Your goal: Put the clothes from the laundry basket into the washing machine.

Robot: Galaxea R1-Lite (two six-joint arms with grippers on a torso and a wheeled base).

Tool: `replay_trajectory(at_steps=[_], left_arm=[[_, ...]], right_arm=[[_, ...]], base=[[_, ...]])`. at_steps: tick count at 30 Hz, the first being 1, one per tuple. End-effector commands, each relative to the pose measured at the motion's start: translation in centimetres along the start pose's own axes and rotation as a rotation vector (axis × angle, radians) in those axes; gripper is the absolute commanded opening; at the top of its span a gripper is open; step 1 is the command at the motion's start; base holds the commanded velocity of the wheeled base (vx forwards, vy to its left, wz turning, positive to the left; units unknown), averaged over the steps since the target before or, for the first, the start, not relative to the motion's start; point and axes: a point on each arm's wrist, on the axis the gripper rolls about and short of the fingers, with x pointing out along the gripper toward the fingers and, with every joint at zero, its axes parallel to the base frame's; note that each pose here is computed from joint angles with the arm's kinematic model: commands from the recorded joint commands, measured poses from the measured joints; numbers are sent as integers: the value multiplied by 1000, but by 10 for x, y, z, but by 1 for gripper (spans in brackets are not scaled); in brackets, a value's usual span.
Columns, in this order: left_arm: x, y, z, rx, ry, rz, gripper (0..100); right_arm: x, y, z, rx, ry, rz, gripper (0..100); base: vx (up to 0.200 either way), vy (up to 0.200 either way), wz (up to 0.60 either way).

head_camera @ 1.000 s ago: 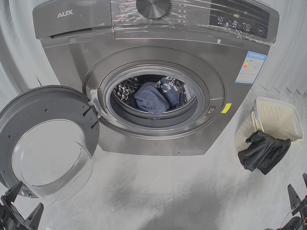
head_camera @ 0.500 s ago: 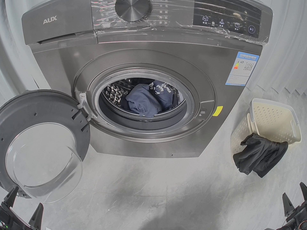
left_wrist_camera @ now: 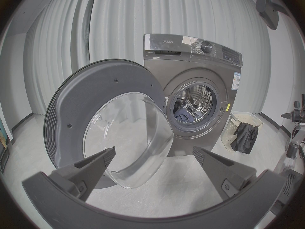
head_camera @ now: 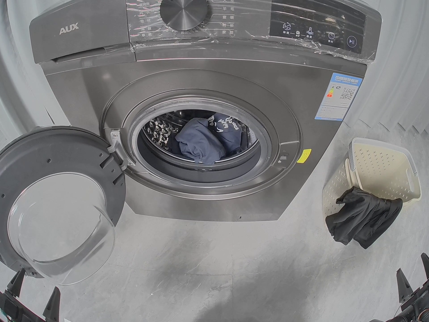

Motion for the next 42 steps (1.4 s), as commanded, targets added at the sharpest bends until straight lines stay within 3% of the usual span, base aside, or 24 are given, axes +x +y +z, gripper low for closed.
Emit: replay_trajectory(at_steps=[1, 33, 35, 38, 42], left_arm=[[0, 0, -4, -4, -5, -1, 100], [0, 0, -4, -16, -10, 12, 100], [0, 0, -4, -19, -10, 12, 100], [0, 0, -4, -46, -8, 11, 100], [0, 0, -4, -47, -13, 14, 100]], right_arm=[[1, 0, -4, 0, 14, -1, 100], [1, 0, -4, 0, 14, 1, 100], [1, 0, -4, 0, 14, -1, 100], [1, 0, -4, 0, 14, -1, 100], [1, 0, -4, 0, 14, -1, 100]], base=[[0, -200, 0], [0, -200, 0], [0, -200, 0], [0, -67, 0], [0, 0, 0]])
